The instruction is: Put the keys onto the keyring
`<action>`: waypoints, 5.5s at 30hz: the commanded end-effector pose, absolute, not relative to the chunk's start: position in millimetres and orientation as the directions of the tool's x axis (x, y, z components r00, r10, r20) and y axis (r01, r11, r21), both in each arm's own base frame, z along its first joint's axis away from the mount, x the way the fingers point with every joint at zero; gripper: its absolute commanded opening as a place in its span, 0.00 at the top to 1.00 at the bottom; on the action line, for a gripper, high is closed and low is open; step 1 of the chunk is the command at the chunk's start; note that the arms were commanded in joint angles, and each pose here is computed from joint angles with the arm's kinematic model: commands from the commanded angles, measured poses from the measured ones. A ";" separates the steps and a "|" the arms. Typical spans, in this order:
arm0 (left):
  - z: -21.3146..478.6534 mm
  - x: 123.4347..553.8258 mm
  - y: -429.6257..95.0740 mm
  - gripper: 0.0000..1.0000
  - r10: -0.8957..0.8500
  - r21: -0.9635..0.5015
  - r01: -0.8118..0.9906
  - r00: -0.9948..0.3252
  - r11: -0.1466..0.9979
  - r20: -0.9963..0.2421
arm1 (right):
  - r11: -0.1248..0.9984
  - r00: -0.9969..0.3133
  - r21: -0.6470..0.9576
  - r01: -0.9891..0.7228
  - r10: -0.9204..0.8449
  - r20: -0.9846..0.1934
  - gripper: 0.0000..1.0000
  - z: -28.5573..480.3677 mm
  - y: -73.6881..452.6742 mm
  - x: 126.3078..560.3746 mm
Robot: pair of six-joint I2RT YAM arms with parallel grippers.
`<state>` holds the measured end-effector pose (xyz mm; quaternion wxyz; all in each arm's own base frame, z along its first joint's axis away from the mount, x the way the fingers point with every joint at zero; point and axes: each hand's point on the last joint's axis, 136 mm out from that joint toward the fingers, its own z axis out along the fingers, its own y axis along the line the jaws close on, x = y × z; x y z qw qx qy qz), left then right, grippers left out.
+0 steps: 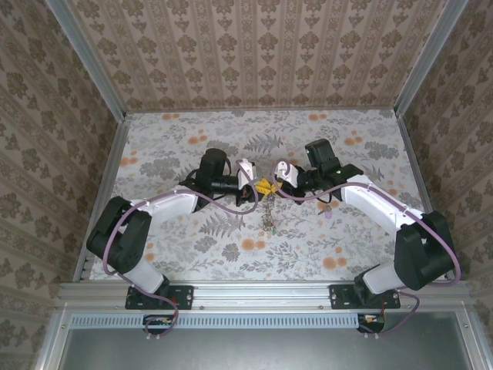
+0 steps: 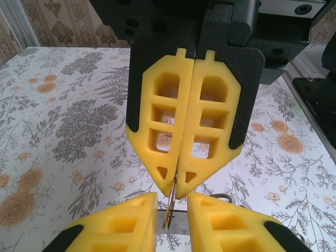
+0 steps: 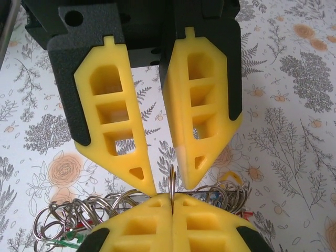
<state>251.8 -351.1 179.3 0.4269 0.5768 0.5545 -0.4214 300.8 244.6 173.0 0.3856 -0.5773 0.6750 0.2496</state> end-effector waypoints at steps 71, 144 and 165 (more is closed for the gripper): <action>180.8 257.7 -353.7 0.86 0.232 0.026 0.997 0.044 -0.079 -0.972 | 0.224 -0.069 -0.032 -0.974 -0.431 -0.900 1.00 183.0 253.3 310.0; 185.5 248.0 -344.9 1.00 0.320 0.027 1.000 0.020 0.017 -0.947 | 0.968 -0.946 0.101 0.229 0.246 -0.213 0.71 40.0 29.2 309.9; 184.9 249.3 -345.7 1.00 0.323 0.021 1.000 0.015 0.017 -0.946 | 0.969 -0.963 0.157 0.191 0.216 -0.159 0.85 26.6 42.7 318.3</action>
